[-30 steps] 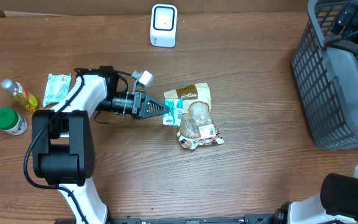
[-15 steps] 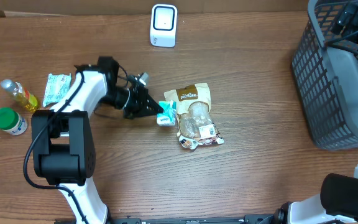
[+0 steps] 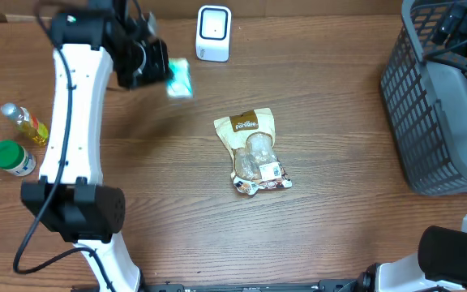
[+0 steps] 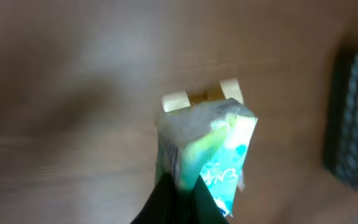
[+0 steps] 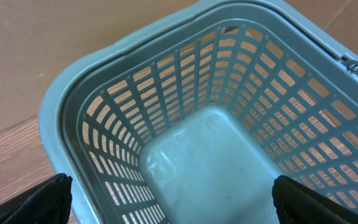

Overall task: Scan the item barcode
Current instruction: 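Raise the tissue pack up in front of the white barcode scanner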

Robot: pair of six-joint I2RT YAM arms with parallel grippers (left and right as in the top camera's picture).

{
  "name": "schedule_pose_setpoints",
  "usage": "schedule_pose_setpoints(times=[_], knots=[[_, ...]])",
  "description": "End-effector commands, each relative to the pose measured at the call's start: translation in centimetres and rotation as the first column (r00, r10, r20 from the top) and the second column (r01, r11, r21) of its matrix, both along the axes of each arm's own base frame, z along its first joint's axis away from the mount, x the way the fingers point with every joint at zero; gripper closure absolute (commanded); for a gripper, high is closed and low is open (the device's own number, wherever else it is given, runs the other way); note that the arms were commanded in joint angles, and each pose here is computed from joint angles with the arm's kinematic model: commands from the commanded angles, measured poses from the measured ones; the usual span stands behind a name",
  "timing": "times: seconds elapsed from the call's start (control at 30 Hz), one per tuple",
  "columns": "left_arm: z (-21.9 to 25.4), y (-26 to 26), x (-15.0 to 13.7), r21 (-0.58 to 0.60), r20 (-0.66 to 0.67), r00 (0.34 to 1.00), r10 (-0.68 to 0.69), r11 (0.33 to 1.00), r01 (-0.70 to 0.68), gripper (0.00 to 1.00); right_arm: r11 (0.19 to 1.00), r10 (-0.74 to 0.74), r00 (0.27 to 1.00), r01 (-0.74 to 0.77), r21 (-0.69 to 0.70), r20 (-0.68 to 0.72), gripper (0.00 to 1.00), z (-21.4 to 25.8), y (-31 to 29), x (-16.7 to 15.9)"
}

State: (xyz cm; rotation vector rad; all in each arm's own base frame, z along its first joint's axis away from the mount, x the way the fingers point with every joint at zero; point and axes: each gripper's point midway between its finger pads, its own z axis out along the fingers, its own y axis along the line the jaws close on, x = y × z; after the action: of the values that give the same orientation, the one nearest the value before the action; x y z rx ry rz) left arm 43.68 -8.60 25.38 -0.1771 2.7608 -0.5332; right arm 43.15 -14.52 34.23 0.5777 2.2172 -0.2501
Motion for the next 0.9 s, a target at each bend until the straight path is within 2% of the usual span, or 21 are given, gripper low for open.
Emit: schedule_pose_setpoints(times=[0.0, 0.13, 0.3, 0.47, 0.67, 0.87], knots=[[4.3, 1.9, 0.9, 0.185, 0.165, 0.982, 0.094, 0.975, -0.125, 0.96, 1.000, -0.010, 1.000, 0.010, -0.011, 0.030, 0.00, 1.2, -0.1, -0.2], [6.2, 1.5, 3.0, 0.304, 0.314, 0.945, 0.090, 0.934, -0.190, 0.96, 1.000, -0.010, 1.000, 0.010, -0.011, 0.030, 0.00, 1.2, -0.1, -0.2], [6.9, 0.2, 5.9, 0.499, 0.459, 0.888, 0.036, 0.816, -0.291, 0.96, 1.000, -0.010, 0.999, 0.010, -0.011, 0.030, 0.00, 1.2, -0.1, -0.2], [7.5, -1.5, 8.4, 0.601, 0.563, 0.826, -0.015, 0.694, -0.397, 0.96, 1.000, -0.010, 1.000, 0.010, -0.011, 0.030, 0.00, 1.2, -0.1, -0.2], [3.8, -4.9, 12.9, 0.701, 0.538, 0.820, -0.194, 0.644, -0.308, 0.96, 1.000, -0.010, 1.000, 0.010, -0.011, 0.030, 0.00, 1.2, -0.1, -0.2], [-3.5, -6.3, 16.6, 0.821, 0.417, 0.845, -0.336, 0.537, -0.191, 0.96, 1.000, -0.010, 1.000, 0.010, -0.011, 0.030, 0.00, 1.2, -0.1, -0.2]])
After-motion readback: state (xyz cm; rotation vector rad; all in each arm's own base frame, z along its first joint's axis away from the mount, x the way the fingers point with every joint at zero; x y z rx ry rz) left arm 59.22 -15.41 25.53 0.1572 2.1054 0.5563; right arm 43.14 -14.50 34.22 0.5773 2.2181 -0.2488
